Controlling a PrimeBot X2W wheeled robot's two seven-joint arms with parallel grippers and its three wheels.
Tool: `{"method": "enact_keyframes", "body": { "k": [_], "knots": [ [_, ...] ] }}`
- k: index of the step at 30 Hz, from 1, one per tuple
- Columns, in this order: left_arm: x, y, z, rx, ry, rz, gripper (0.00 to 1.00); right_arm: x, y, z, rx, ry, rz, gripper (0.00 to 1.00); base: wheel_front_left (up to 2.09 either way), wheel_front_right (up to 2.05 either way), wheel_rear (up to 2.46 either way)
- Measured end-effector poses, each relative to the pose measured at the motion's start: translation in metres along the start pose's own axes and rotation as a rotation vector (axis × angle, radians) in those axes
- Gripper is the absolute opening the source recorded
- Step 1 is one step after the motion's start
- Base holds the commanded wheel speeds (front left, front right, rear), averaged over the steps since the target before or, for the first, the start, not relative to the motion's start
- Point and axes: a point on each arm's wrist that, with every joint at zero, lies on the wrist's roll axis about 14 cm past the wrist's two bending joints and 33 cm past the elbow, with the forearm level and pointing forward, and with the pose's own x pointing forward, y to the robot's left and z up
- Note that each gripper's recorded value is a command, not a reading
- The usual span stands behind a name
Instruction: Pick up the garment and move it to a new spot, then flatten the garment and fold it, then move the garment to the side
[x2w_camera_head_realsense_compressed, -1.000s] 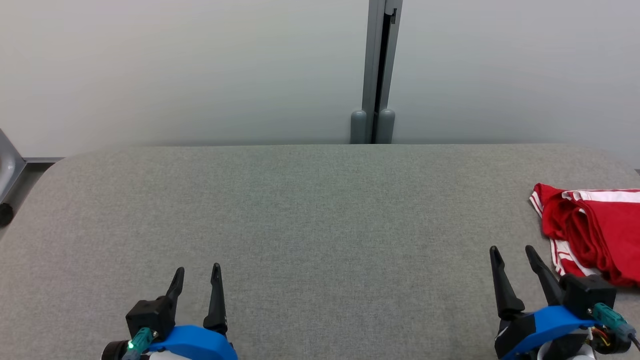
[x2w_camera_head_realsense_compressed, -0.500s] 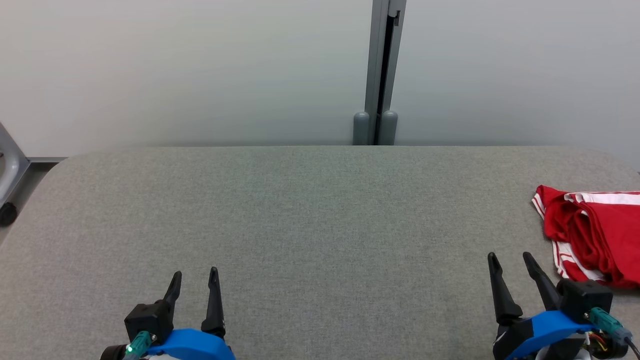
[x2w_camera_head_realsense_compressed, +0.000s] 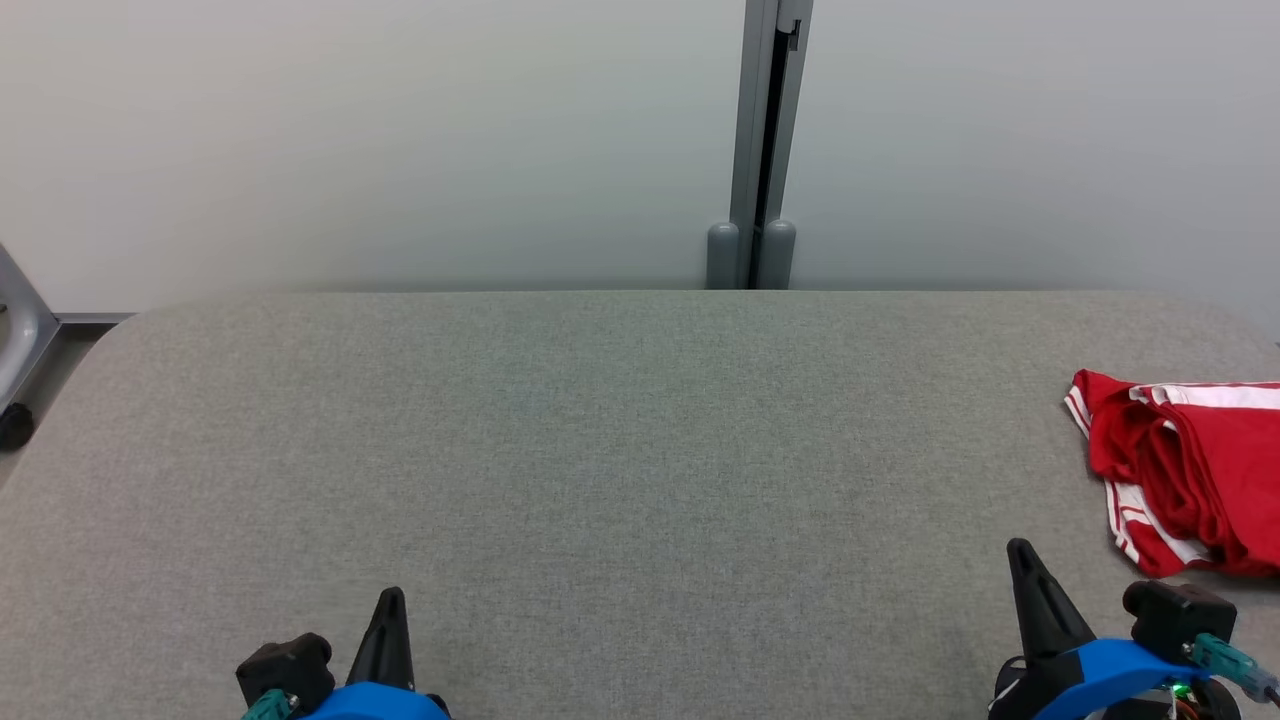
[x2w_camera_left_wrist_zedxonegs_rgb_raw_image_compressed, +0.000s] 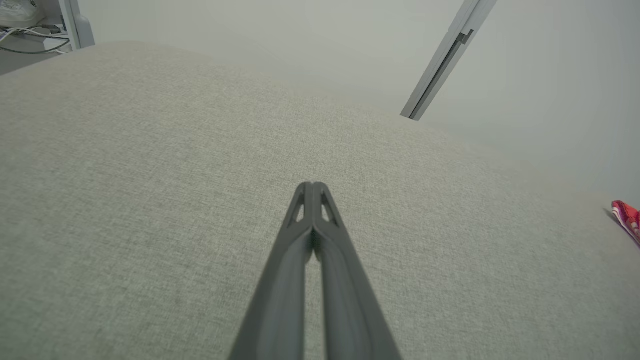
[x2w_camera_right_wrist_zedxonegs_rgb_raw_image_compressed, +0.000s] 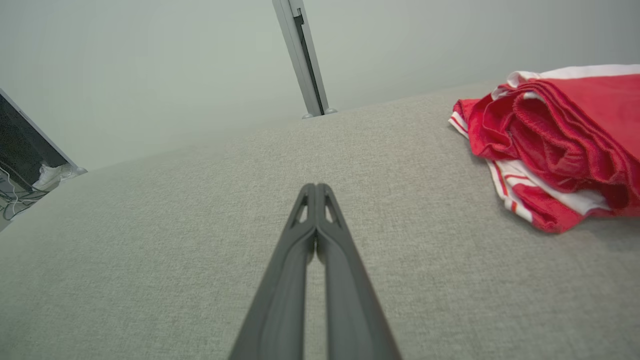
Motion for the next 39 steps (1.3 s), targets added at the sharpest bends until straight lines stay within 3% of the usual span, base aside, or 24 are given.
{"method": "enact_keyframes", "body": {
  "k": [17,39],
  "knots": [
    [0.009,0.006,0.011,-0.293,0.018,0.024,0.0,0.001,-0.004,0.007,0.293,-0.023,-0.023,0.0,0.0,0.0,0.0],
    [0.02,0.007,0.032,-0.591,-0.005,-0.003,0.0,0.004,-0.008,0.017,0.598,-0.049,-0.027,0.0,0.0,0.0,0.0]
  ]
}}
